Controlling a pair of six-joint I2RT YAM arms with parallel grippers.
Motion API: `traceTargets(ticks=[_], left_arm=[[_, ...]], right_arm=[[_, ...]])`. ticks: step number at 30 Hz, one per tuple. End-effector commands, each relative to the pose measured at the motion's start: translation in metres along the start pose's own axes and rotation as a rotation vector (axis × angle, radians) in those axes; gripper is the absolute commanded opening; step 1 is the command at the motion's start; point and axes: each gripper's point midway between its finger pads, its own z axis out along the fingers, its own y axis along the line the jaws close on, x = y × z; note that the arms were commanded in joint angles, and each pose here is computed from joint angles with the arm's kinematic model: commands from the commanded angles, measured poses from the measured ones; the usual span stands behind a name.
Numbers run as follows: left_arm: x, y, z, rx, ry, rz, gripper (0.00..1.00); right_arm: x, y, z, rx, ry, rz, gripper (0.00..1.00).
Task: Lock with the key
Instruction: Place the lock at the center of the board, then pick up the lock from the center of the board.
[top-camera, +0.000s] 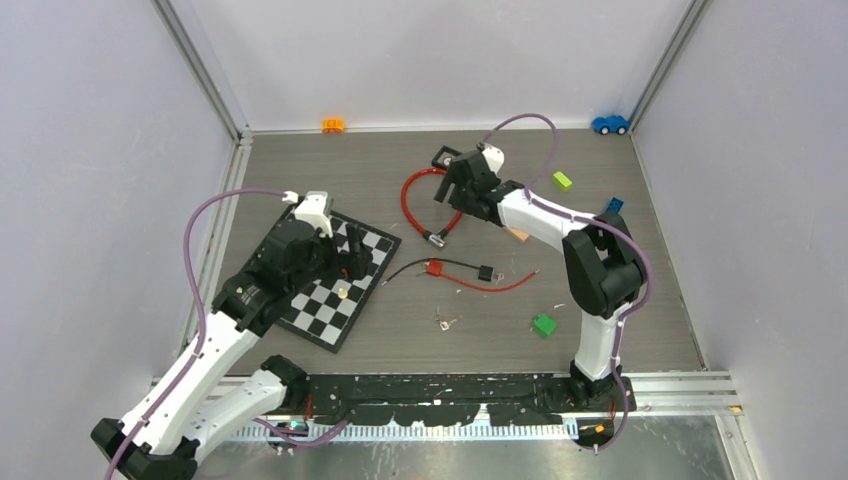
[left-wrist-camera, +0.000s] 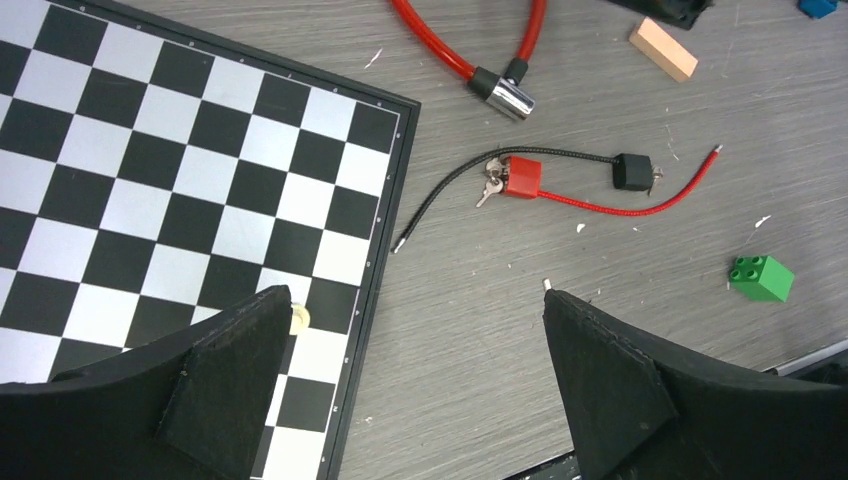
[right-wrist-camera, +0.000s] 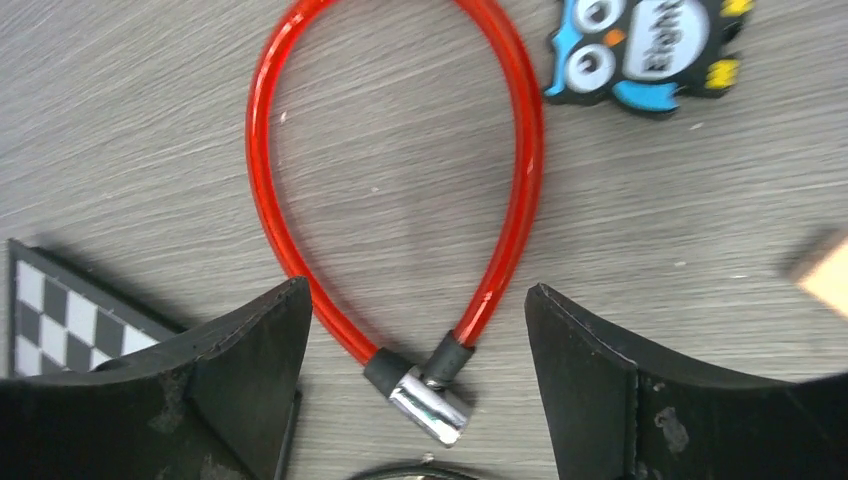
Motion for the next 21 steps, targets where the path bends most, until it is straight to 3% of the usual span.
traceTargets(ticks=[1,5,9,16,21], left_arm=[[-0.012,0.001,-0.013,-0.01,-0.024,0.01,1.0],[-0.001,0.01,-0.003,-0.053,-0.004,-0.01,1.0],[0.012,0.002,0.013,-0.029,0.073,-0.023,1.0],[0.023,0.0,0.034,-0.064,0.188,-0.032,1.0],[0.02,-0.002,0.038,-0.059,0.175,-0.042,1.0]], right_arm=[[-0.055,-0.021,-0.034,0.073,-0.167,-0.055,0.83],[-0.054,-0.046,-0.063,0.129,-0.145,-0.158,0.83],[-0.041,-0.064,-0.091,0.199,-0.062,-0.148,0.88],[0.01,-0.1,-0.123,0.264,0.219,-0.317,0.89],[0.042,-0.116,-0.114,0.312,0.373,-0.272,0.87]])
